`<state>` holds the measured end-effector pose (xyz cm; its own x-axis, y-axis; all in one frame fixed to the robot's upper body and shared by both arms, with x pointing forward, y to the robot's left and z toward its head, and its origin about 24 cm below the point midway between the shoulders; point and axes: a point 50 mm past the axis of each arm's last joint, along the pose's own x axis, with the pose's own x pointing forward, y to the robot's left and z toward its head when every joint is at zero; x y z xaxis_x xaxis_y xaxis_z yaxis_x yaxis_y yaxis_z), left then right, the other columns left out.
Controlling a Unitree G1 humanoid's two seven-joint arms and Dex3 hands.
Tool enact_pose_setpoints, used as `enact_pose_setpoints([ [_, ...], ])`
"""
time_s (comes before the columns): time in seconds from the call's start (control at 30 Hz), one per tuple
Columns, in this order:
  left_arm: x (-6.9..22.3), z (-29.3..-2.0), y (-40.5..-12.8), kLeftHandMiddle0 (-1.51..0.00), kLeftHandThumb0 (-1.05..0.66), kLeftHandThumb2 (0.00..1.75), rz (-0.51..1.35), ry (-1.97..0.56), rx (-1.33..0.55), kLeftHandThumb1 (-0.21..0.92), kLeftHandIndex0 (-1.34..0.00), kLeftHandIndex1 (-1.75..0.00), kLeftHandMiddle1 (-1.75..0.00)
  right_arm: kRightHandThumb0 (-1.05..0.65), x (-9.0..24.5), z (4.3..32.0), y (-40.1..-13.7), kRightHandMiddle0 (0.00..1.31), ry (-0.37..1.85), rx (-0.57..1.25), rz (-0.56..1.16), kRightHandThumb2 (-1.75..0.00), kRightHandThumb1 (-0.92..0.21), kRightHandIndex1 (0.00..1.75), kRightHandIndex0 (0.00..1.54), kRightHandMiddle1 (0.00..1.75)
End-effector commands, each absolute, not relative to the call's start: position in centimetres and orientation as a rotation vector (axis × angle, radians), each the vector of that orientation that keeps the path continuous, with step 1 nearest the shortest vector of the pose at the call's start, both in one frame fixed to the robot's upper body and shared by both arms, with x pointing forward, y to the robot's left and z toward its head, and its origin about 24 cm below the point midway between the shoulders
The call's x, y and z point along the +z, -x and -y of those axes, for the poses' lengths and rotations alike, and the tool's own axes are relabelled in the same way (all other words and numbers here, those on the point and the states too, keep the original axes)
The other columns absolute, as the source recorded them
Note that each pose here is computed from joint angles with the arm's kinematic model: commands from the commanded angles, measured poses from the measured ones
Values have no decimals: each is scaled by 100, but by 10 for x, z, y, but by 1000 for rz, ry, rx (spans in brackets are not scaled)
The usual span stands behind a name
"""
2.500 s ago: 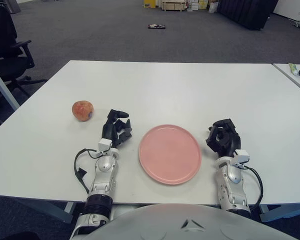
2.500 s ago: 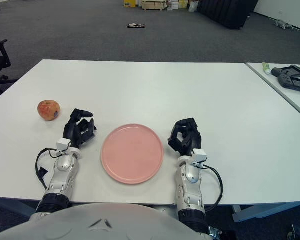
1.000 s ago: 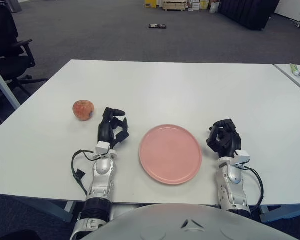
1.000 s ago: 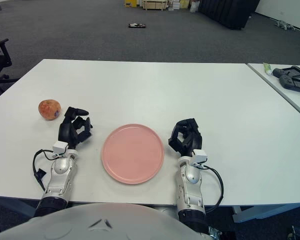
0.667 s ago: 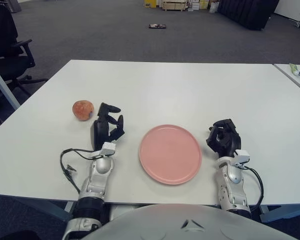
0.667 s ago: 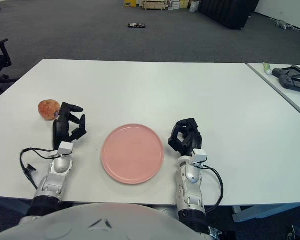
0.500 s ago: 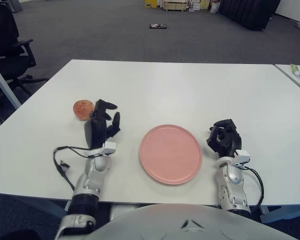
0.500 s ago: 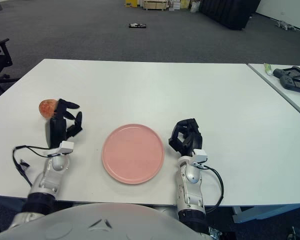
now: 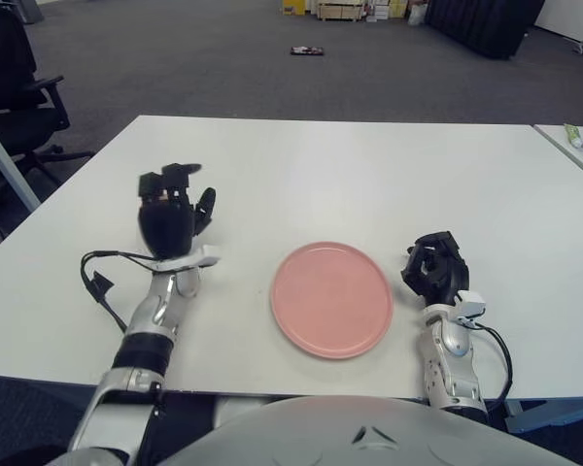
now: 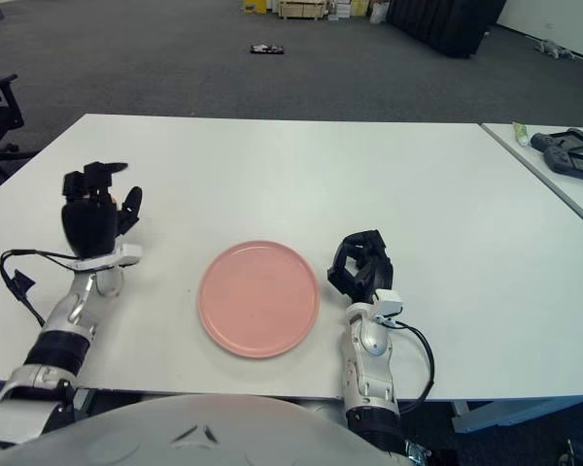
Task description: Put the apple into the plate.
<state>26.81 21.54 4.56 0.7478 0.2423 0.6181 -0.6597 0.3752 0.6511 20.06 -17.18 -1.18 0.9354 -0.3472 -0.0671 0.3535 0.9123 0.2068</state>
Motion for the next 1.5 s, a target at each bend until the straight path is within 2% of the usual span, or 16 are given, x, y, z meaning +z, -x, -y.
enact_pose_setpoints([
  [0.0,50,-215,-275,0,-101,62,459,-1086,668,92,0,-40,-18,-42,-24,165,-193,46,-255,-389,-108,-108,-51,175,108,175],
  [0.07,50,-214,-277,0,-103,59,448,-1102,682,92,0,-21,-7,-42,-24,165,-193,47,-254,-390,-108,-110,-50,175,108,175],
  [0.13,51,-215,-280,0,-104,56,437,-1130,685,92,0,-11,-4,-42,-25,165,-193,47,-254,-392,-109,-110,-49,175,109,175],
  [0.27,54,-216,-285,0,-105,47,425,-1168,680,92,0,-2,-1,-43,-25,165,-193,48,-256,-393,-108,-111,-49,175,109,175],
  [0.5,54,-231,-301,0,-105,33,348,-1229,611,92,0,0,0,-43,-24,165,-193,48,-273,-401,-104,-111,-49,175,108,175],
  [0.9,35,-249,-314,0,-105,17,160,-1305,479,91,0,0,0,-43,-24,165,-193,48,-272,-406,-99,-111,-49,175,107,175],
  [1.47,7,-267,-316,0,-105,12,-125,-1317,314,89,0,0,0,-43,-24,166,-193,48,-269,-411,-103,-111,-49,175,108,175],
])
